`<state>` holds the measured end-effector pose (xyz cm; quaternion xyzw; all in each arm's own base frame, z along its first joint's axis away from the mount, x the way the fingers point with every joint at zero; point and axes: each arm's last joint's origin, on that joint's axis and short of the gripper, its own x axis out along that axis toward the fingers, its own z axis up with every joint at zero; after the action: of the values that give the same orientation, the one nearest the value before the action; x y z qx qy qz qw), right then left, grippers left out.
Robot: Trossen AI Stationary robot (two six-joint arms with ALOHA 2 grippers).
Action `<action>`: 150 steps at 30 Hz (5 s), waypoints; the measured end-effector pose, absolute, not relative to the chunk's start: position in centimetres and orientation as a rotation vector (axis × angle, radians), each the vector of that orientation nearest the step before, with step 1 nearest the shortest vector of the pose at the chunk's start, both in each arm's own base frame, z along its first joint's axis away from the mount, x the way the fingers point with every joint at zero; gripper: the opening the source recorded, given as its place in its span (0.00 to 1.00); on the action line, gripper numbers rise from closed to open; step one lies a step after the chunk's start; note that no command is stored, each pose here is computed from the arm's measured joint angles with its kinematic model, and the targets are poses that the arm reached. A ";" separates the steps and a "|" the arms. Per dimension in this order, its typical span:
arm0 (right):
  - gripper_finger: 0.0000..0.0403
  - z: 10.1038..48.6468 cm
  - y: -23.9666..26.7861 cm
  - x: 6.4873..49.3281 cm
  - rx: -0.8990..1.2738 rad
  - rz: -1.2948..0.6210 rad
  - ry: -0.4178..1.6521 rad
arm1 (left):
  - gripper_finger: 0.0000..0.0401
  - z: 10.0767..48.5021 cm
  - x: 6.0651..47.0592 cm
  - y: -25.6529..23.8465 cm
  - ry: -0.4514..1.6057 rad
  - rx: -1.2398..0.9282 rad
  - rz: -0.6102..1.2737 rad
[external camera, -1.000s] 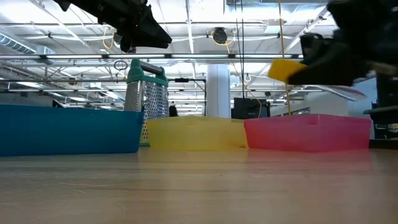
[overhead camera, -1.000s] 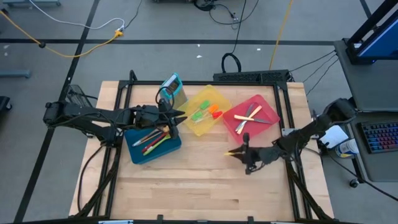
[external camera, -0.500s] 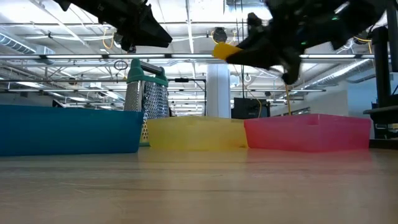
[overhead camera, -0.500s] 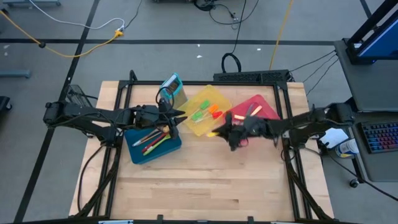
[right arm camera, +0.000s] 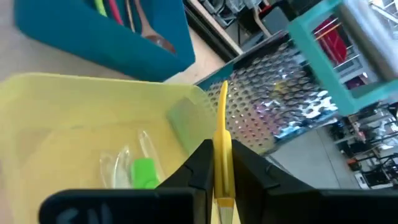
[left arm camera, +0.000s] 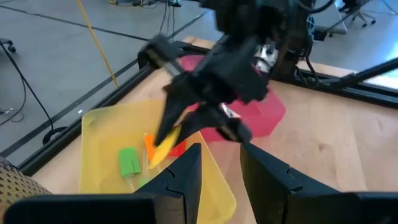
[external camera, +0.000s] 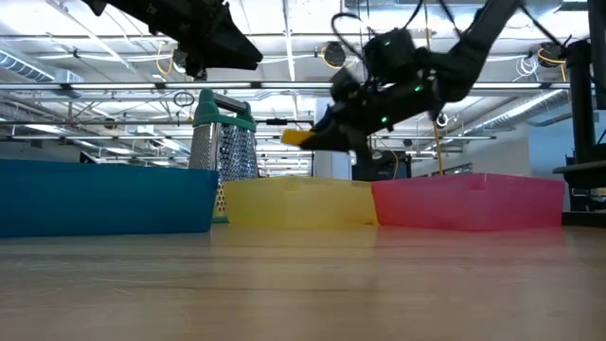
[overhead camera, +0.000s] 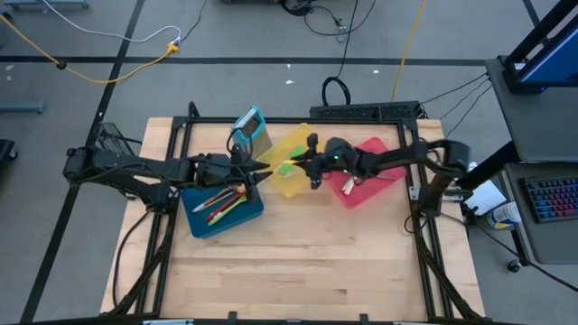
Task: Pick & Place Kitchen Items
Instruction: Put the yellow spatula into the yellow bin, then return to Home Position
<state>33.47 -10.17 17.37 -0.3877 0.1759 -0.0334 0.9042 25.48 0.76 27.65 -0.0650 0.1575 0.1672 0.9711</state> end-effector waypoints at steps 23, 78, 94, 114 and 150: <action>0.18 14.3 -12.4 35.6 -0.559 -0.119 0.451 | 0.28 27.0 25.2 -1.0 0.375 -0.202 0.295; 0.34 30.4 -0.7 16.3 -0.070 0.031 0.302 | 0.28 26.1 8.5 0.6 0.039 0.174 0.388; 0.34 23.0 -1.7 11.7 -0.067 -0.077 0.197 | 0.28 20.2 8.7 0.6 -0.035 0.178 0.395; 0.34 16.5 -1.4 9.6 -0.045 -0.090 0.106 | 0.28 17.3 9.6 0.2 -0.036 0.189 0.265; 0.34 16.3 -1.5 10.1 -0.083 -0.088 0.071 | 0.28 15.8 10.5 -0.7 0.112 0.196 -0.042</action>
<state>10.12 -1.51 16.27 -0.0414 0.0356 -0.0442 0.9975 10.50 -0.70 15.76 0.0980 0.0558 -0.0212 0.9934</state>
